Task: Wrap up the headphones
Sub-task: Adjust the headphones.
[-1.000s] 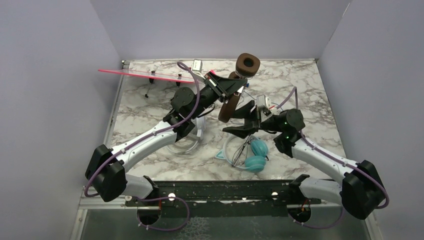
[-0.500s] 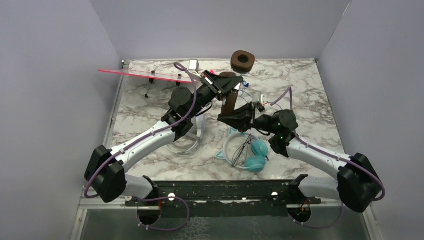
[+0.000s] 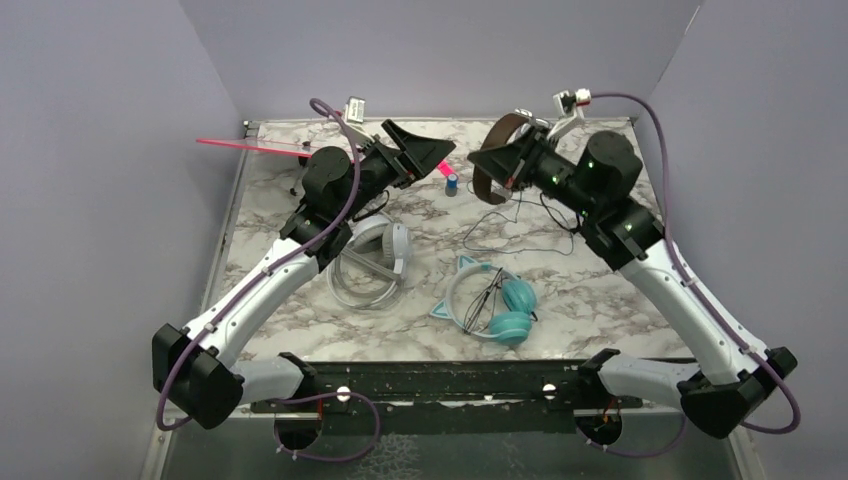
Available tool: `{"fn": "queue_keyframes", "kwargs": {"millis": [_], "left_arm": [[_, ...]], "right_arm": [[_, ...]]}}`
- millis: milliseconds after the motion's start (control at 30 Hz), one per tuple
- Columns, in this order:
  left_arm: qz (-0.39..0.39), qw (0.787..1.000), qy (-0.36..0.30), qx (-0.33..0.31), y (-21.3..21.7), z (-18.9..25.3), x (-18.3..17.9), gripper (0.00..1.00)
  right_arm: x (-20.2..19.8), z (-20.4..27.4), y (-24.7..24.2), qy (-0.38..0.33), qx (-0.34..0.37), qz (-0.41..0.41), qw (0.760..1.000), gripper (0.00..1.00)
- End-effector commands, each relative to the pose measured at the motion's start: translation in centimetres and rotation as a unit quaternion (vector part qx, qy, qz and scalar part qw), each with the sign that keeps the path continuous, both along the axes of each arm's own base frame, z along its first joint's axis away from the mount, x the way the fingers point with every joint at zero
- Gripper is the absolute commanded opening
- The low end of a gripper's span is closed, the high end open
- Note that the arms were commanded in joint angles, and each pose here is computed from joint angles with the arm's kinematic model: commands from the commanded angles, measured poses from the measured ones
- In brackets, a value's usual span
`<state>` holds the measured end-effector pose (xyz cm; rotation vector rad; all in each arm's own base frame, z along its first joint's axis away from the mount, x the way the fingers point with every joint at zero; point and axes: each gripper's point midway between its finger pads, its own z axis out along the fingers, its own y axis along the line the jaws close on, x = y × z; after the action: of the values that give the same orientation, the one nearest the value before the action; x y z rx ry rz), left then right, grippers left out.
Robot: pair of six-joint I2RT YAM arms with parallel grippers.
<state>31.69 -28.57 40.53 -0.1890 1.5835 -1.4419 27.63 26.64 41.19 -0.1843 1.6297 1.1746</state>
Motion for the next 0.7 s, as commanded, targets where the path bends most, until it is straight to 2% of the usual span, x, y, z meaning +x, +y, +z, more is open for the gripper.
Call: {"fn": "queue_keyframes", "kwargs": {"millis": [0,33,200,300,433,567,667], "left_arm": [[-0.031,0.990,-0.071,0.120,-0.3,-1.4,-1.5,0.88],[-0.035,0.988,-0.082,0.127,-0.4,-1.5,-1.9,0.87],[-0.040,0.973,-0.168,0.151,-1.7,-1.1,-4.5,0.86],[-0.035,0.961,-0.211,0.173,-3.2,-1.2,-5.8,0.89],[-0.016,0.950,-0.222,0.218,-5.0,-2.4,-5.3,0.88],[0.017,0.948,-0.207,0.243,-5.4,-3.1,-3.5,0.79],[0.037,0.946,-0.201,0.253,-5.6,-2.9,-2.4,0.65]], "right_arm": [[3.5,-1.2,-2.1,0.184,-0.010,-0.118,0.976,0.01],[3.8,-0.9,-2.0,0.201,-0.008,-0.123,0.972,0.01],[3.3,1.3,-0.4,0.200,0.041,-0.078,0.976,0.01],[2.9,1.3,0.5,0.226,0.070,-0.056,0.970,0.01],[2.5,1.4,1.1,0.246,0.105,-0.040,0.963,0.01],[2.3,1.7,1.4,0.249,0.113,-0.027,0.962,0.01],[2.0,1.4,1.5,0.255,0.110,-0.020,0.961,0.01]]}}
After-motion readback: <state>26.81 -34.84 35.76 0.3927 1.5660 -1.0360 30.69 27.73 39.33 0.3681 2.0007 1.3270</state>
